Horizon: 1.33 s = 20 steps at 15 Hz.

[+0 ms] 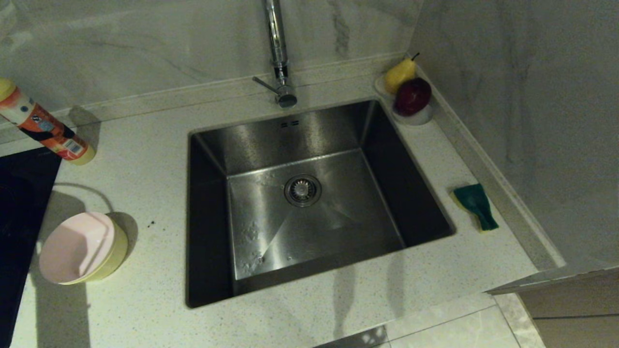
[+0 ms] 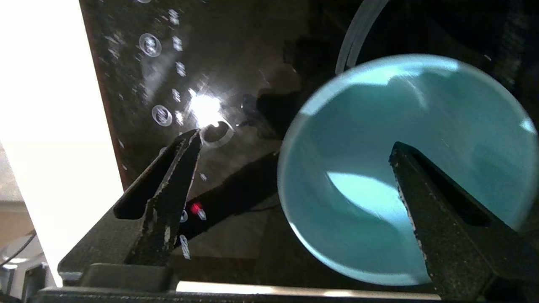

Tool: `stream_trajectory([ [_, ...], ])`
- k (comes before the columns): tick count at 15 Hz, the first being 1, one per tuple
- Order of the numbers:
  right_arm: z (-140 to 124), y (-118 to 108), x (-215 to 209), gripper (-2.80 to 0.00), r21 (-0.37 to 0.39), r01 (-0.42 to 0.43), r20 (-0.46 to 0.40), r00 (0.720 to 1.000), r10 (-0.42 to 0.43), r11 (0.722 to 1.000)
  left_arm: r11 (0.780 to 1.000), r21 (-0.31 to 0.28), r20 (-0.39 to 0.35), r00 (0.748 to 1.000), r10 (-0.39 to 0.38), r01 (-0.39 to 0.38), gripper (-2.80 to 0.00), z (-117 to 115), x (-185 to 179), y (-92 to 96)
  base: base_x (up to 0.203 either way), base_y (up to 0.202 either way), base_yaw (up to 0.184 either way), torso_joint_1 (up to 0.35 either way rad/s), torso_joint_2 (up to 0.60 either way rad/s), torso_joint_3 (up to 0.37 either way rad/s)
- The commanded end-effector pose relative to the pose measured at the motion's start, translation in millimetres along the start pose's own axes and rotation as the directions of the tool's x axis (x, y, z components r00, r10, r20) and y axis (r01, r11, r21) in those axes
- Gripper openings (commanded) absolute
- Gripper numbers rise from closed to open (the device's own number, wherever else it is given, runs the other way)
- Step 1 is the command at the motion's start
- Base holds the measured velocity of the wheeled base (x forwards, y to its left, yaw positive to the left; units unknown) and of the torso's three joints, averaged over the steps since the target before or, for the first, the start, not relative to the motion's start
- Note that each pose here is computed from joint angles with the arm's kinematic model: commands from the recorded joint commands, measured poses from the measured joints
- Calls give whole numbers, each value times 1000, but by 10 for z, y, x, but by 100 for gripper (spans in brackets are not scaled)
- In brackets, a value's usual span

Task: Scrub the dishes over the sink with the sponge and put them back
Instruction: Place the bowl on the bowl

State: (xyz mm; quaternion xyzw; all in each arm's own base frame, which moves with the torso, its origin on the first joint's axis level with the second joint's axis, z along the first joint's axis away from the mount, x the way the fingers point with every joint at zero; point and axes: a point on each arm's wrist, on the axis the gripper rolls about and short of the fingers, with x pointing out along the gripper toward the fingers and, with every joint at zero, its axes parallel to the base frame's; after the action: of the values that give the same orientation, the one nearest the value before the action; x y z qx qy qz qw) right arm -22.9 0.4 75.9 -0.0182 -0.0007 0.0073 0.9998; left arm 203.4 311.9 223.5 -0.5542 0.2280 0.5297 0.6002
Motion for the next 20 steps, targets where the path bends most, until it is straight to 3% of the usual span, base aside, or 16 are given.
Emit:
stream_trajectory([
  [1, 0, 0, 1, -280, 0, -1, -1, 1000, 1, 1000, 1000, -13, -13, 1000, 22, -22, 0, 28, 94, 30, 0, 0, 0, 0, 0, 0],
  [3, 0, 0, 1, -280, 0, -1, -1, 1000, 1, 1000, 1000, -12, -14, 1000, 9, -9, 0, 31, 81, 21, 0, 0, 0, 0, 0, 0],
  [6, 0, 0, 1, -280, 0, -1, -1, 1000, 1, 1000, 997, -4, -81, 994, -78, 78, 0, 7, -21, 1, 0, 0, 0, 0, 0, 0],
  [20, 0, 0, 1, -280, 0, -1, -1, 1000, 1, 1000, 1000, -3, -114, 993, 13, -14, 0, 0, 335, 54, 0, 0, 0, 0, 0, 0],
])
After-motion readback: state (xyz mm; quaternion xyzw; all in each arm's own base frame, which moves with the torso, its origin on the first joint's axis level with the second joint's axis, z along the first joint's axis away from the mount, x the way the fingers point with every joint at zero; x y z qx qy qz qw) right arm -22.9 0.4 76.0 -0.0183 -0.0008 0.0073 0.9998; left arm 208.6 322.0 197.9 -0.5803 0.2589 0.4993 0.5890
